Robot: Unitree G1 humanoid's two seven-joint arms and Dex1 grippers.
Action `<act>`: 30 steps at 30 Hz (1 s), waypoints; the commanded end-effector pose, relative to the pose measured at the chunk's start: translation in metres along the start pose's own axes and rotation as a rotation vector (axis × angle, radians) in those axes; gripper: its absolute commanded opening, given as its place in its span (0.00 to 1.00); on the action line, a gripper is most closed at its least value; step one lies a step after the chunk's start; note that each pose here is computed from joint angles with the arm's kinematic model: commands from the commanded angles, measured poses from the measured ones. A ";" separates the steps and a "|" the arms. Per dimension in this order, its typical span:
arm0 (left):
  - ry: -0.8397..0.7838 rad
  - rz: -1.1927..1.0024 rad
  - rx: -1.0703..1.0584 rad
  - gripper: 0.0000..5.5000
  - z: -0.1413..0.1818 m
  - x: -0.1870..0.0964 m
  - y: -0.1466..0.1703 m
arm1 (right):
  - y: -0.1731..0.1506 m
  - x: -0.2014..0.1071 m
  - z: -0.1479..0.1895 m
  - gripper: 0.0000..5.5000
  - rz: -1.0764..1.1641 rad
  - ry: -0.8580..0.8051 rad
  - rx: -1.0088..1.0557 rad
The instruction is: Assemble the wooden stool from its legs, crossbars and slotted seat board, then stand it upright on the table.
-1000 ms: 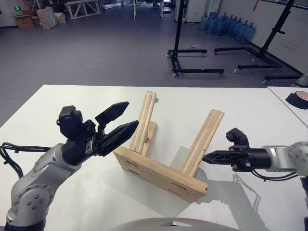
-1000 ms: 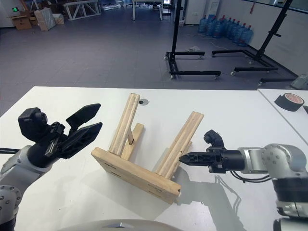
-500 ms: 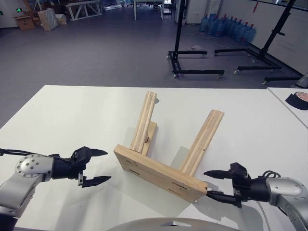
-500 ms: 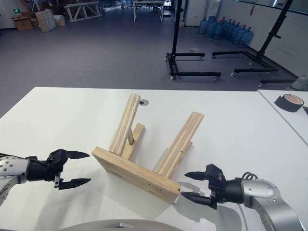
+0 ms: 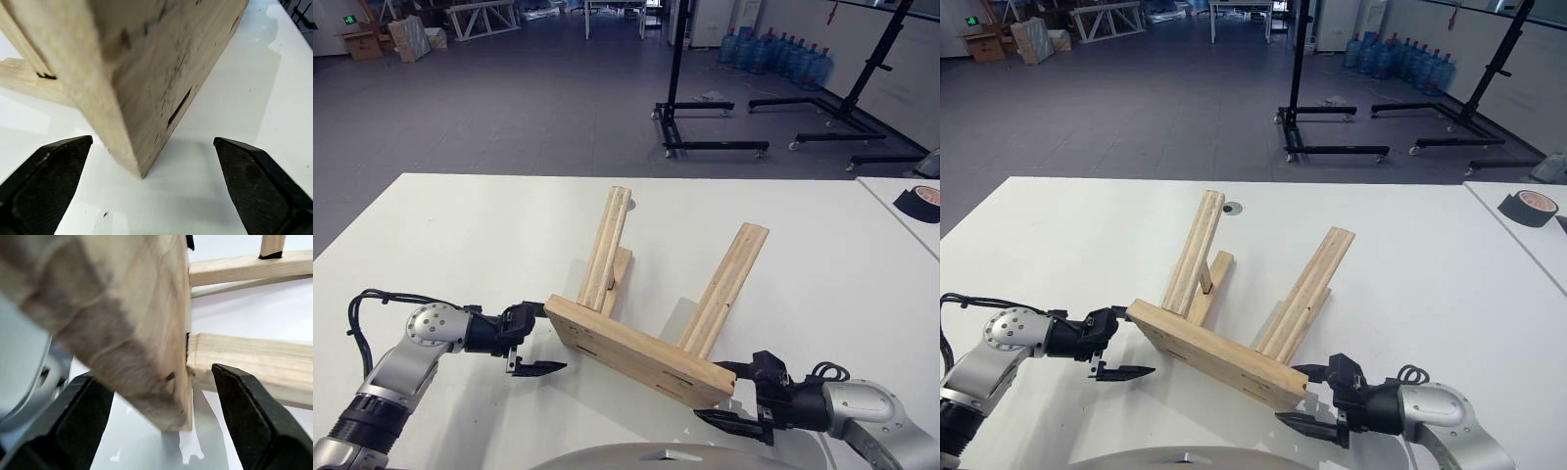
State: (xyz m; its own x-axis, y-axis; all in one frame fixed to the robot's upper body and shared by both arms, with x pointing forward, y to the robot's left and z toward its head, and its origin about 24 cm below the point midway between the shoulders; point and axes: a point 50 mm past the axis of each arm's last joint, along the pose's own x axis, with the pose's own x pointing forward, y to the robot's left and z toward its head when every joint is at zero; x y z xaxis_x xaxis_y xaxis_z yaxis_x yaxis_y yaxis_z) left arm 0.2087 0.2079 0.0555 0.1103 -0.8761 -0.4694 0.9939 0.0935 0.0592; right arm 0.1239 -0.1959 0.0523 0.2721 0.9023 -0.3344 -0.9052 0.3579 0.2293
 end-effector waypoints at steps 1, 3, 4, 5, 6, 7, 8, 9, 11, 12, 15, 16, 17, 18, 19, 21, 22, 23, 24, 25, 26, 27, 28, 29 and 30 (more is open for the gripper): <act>-0.012 -0.035 0.012 0.83 0.005 0.003 0.000 | 0.002 0.005 -0.001 0.63 -0.049 -0.036 -0.012; -0.008 -0.037 0.014 0.83 0.005 0.003 -0.001 | 0.002 0.005 -0.002 0.60 -0.067 -0.041 -0.021; -0.017 -0.038 0.010 0.83 0.005 0.004 -0.001 | 0.000 0.004 -0.002 0.57 -0.069 -0.038 -0.029; -0.033 -0.035 0.000 0.83 0.007 0.006 -0.001 | -0.003 0.003 -0.001 0.53 -0.079 -0.039 -0.039; -0.045 -0.033 -0.005 0.83 0.009 0.006 -0.001 | -0.008 0.002 0.000 0.50 -0.090 -0.041 -0.049; -0.051 -0.033 -0.008 0.83 0.010 0.007 -0.001 | -0.014 0.002 0.002 0.46 -0.100 -0.044 -0.061; -0.052 -0.035 -0.007 0.83 0.010 0.008 -0.001 | -0.018 0.002 0.003 0.44 -0.099 -0.044 -0.073; -0.051 -0.038 -0.004 0.83 0.010 0.008 -0.001 | -0.022 0.003 0.004 0.40 -0.092 -0.039 -0.086; -0.049 -0.043 0.003 0.83 0.011 0.010 0.000 | -0.028 0.005 0.006 0.33 -0.078 -0.035 -0.103; -0.052 -0.043 0.007 0.83 0.011 0.011 0.000 | -0.030 0.006 0.007 0.30 -0.069 -0.039 -0.108; -0.061 -0.041 0.013 0.83 0.013 0.013 0.001 | -0.033 0.010 0.010 0.29 -0.009 -0.038 -0.119; -0.061 -0.042 0.014 0.83 0.013 0.013 0.001 | -0.033 0.011 0.010 0.29 0.014 -0.031 -0.121; -0.066 -0.043 0.014 0.83 0.013 0.013 0.001 | -0.034 0.012 0.009 0.29 0.030 -0.023 -0.124; -0.079 -0.047 0.010 0.83 0.015 0.013 0.002 | -0.037 0.012 0.009 0.28 0.039 -0.014 -0.128; -0.088 -0.051 0.010 0.83 0.017 0.013 0.004 | -0.039 0.012 0.009 0.28 0.043 -0.007 -0.132; -0.087 -0.055 0.025 0.83 0.019 0.012 0.007 | -0.043 0.011 0.009 0.28 0.053 0.005 -0.137; -0.079 -0.051 0.036 0.83 0.018 0.012 0.009 | -0.047 0.010 0.009 0.27 0.058 0.014 -0.142; -0.067 -0.049 0.048 0.83 0.016 0.011 0.010 | -0.049 0.010 0.008 0.27 0.066 0.023 -0.146; -0.056 -0.046 0.056 0.83 0.015 0.011 0.011 | -0.052 0.008 0.009 0.27 0.071 0.033 -0.155; -0.058 -0.038 0.054 0.83 0.014 0.011 0.012 | -0.055 0.007 0.010 0.27 0.073 0.039 -0.160; -0.066 -0.034 0.041 0.83 0.013 0.009 0.013 | -0.057 0.006 0.011 0.27 0.076 0.044 -0.165; -0.078 -0.033 0.023 0.83 0.012 0.008 0.013 | -0.059 0.004 0.013 0.27 0.079 0.049 -0.169; -0.074 -0.042 0.000 0.80 0.010 0.006 0.011 | -0.060 0.003 0.013 0.27 0.085 0.056 -0.174; -0.063 -0.055 -0.012 0.78 0.007 0.005 0.010 | -0.062 0.002 0.014 0.27 0.090 0.063 -0.178; -0.054 -0.062 -0.018 0.75 0.005 0.005 0.008 | -0.063 0.001 0.014 0.27 0.095 0.068 -0.181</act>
State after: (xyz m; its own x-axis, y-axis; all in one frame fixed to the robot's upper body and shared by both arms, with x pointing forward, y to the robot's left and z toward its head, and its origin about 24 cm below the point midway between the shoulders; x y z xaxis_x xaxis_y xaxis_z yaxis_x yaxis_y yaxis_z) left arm 0.2189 0.1977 0.0592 0.0612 -0.9129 -0.4035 0.9981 0.0522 0.0332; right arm 0.1843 -0.2093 0.0521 0.1868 0.9198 -0.3450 -0.9702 0.2279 0.0821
